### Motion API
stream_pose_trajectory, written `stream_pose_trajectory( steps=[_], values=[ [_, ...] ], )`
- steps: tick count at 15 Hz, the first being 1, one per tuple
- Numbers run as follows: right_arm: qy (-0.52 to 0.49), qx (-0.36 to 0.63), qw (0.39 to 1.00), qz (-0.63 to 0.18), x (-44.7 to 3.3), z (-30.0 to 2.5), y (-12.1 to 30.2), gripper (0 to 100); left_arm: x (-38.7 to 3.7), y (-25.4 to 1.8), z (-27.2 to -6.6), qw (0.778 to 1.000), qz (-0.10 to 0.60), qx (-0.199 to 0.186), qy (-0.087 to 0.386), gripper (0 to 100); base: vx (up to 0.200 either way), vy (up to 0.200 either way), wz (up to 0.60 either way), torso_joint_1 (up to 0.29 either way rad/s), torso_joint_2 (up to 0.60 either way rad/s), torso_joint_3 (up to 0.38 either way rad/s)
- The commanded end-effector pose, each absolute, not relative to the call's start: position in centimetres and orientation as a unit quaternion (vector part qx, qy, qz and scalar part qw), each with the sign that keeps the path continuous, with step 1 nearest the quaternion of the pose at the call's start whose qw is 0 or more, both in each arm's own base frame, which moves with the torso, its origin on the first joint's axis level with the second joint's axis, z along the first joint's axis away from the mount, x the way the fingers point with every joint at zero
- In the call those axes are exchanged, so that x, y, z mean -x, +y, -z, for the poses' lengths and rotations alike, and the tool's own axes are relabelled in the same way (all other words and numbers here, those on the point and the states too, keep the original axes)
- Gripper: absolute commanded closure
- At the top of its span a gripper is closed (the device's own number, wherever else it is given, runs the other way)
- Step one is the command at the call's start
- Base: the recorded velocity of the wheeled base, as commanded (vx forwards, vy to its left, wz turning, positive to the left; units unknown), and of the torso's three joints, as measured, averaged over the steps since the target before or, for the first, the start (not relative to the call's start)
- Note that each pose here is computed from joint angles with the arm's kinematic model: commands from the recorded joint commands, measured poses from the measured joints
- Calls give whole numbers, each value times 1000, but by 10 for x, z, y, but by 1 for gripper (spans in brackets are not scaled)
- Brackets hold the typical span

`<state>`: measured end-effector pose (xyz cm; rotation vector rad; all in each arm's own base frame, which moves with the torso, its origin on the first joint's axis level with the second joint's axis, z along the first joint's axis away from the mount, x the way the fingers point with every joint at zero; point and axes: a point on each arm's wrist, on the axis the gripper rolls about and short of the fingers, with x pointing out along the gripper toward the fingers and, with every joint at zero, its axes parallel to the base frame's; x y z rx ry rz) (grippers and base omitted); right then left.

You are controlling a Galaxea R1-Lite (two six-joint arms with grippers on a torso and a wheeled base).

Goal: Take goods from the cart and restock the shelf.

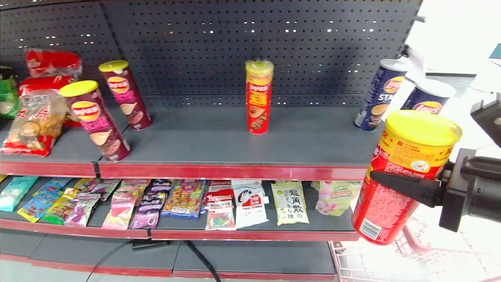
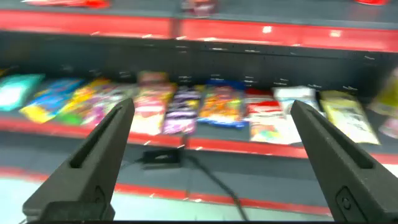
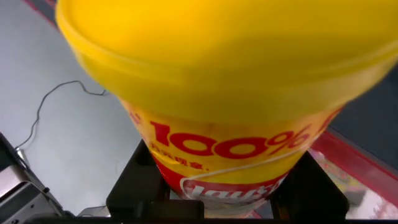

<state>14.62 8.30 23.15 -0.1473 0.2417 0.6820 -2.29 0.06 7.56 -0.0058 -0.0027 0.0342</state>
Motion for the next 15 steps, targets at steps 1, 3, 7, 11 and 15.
stream_pose_trajectory(
  steps=[1, 3, 7, 11, 15],
  values=[
    [116, 72, 932, -335, -146, -232, 83, 100, 23, 1, -76, 1000, -17, 3, -1, 0, 0, 0, -600, 17, 2, -2],
    [116, 72, 932, -335, -147, -232, 83, 100, 23, 1, -76, 1000, -18, 3, -1, 0, 0, 0, 0, 0, 0, 0],
    [118, 73, 932, -334, -146, -231, 82, 100, 23, 1, -76, 1000, -18, 3, -1, 0, 0, 0, 0, 0, 0, 0],
    [126, 72, 932, -332, -148, -226, 83, 100, 23, 1, -76, 1000, -18, 3, -1, 0, 0, 150, 0, 2, 2, 4],
    [113, 68, 924, -359, -143, -231, 83, 100, 23, 1, -76, 1000, -18, 3, -1, 0, 0, 200, 0, 7, 4, 2]
  ],
)
